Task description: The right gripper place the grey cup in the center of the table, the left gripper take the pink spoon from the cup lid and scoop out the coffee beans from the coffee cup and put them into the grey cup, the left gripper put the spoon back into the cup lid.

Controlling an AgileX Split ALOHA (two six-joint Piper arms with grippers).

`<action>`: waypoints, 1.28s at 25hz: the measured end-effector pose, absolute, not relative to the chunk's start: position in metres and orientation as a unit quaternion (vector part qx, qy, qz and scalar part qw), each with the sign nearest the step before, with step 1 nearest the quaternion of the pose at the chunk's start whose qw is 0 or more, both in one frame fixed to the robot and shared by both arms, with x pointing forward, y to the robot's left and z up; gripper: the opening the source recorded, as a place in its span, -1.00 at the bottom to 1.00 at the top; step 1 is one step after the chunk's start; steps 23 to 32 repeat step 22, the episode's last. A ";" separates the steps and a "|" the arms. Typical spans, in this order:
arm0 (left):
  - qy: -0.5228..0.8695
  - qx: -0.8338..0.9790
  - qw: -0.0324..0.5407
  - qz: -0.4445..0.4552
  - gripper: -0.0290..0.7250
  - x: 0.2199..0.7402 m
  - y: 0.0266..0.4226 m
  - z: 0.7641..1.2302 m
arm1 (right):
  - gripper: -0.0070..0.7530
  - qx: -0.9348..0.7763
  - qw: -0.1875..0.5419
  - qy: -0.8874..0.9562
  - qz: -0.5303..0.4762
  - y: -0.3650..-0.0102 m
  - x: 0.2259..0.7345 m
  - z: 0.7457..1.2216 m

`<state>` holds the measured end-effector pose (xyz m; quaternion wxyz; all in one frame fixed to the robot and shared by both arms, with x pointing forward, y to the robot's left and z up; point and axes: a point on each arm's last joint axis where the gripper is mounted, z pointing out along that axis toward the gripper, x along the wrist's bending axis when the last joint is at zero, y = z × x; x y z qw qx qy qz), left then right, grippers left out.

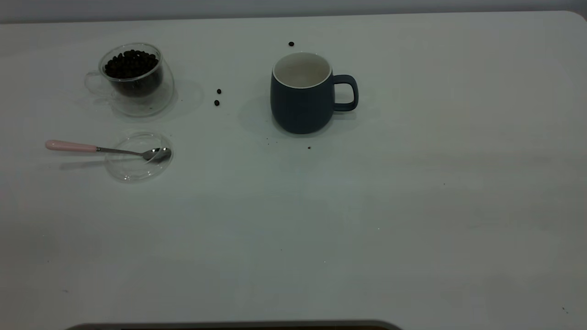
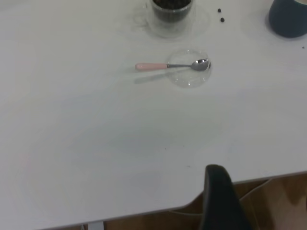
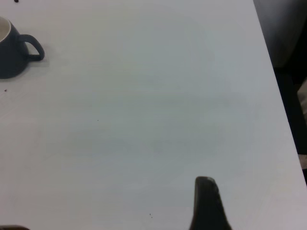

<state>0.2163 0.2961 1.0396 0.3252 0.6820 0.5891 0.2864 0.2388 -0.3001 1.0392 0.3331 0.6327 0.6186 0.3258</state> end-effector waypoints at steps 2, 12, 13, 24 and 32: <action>0.590 0.681 0.325 0.287 0.34 0.216 0.296 1.040 | 0.42 0.633 0.333 0.619 0.326 -0.300 0.239 1.039; 0.616 0.658 0.313 0.298 0.34 0.217 0.294 1.039 | 0.42 0.633 0.333 0.619 0.326 -0.300 0.239 1.039; 0.616 0.658 0.313 0.298 0.34 0.217 0.294 1.039 | 0.42 0.633 0.333 0.619 0.326 -0.300 0.239 1.039; 0.616 0.658 0.313 0.298 0.34 0.217 0.294 1.039 | 0.42 0.633 0.333 0.619 0.326 -0.300 0.239 1.039; 0.616 0.658 0.313 0.298 0.34 0.217 0.294 1.039 | 0.42 0.633 0.333 0.619 0.326 -0.300 0.239 1.039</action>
